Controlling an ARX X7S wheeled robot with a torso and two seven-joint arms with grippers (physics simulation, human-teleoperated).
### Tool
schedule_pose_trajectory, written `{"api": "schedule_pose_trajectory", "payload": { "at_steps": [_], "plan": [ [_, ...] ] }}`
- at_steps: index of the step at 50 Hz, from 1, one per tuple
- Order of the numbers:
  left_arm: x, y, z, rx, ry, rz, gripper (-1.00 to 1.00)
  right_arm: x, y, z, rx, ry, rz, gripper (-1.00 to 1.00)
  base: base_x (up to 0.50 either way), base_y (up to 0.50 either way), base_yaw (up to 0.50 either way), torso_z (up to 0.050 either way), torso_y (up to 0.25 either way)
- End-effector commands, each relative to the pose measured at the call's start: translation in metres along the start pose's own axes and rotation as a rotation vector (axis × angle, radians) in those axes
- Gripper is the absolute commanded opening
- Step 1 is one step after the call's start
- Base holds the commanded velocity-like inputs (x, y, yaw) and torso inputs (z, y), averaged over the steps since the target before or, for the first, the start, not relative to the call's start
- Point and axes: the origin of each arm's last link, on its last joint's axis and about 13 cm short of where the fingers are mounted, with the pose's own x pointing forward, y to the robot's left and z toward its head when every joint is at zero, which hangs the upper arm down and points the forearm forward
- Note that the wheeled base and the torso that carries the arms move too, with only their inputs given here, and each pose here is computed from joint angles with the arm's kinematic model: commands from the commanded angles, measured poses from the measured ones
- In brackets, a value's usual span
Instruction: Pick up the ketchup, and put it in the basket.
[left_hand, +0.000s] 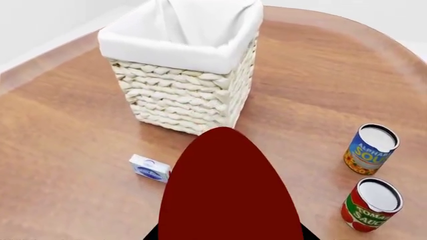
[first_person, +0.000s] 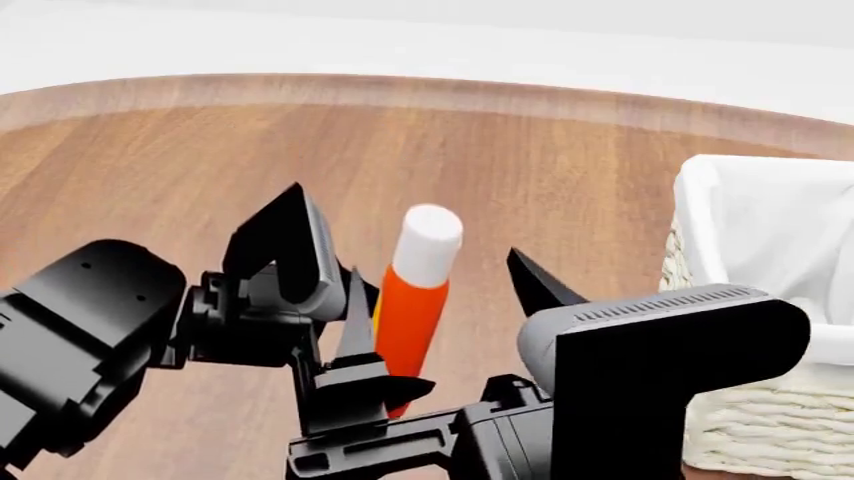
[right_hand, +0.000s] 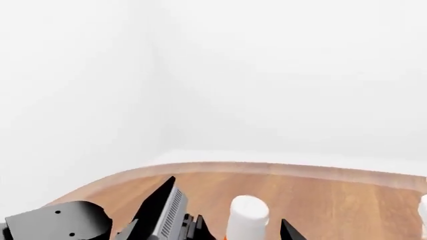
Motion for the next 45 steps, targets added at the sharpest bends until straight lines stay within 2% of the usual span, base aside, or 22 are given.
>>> {"api": "schedule_pose_trajectory", "payload": {
  "at_steps": [1,5,45],
  "plan": [
    [0.001,-0.001,-0.001,-0.001,0.005,-0.004,-1.00,0.012,-0.008,0.000,0.118,0.010,0.035,1.00,0.00,0.00,0.00,0.000,0.000],
    [0.001,-0.002,-0.002,0.001,0.009,-0.003,-1.00,0.015,-0.012,-0.001,0.150,0.009,0.039,1.00,0.00,0.00,0.00,0.000,0.000],
    [0.002,-0.006,0.000,0.014,0.019,-0.019,-1.00,0.056,-0.030,-0.033,0.238,0.099,0.040,1.00,0.00,0.00,0.00,0.000,0.001]
  ]
}}
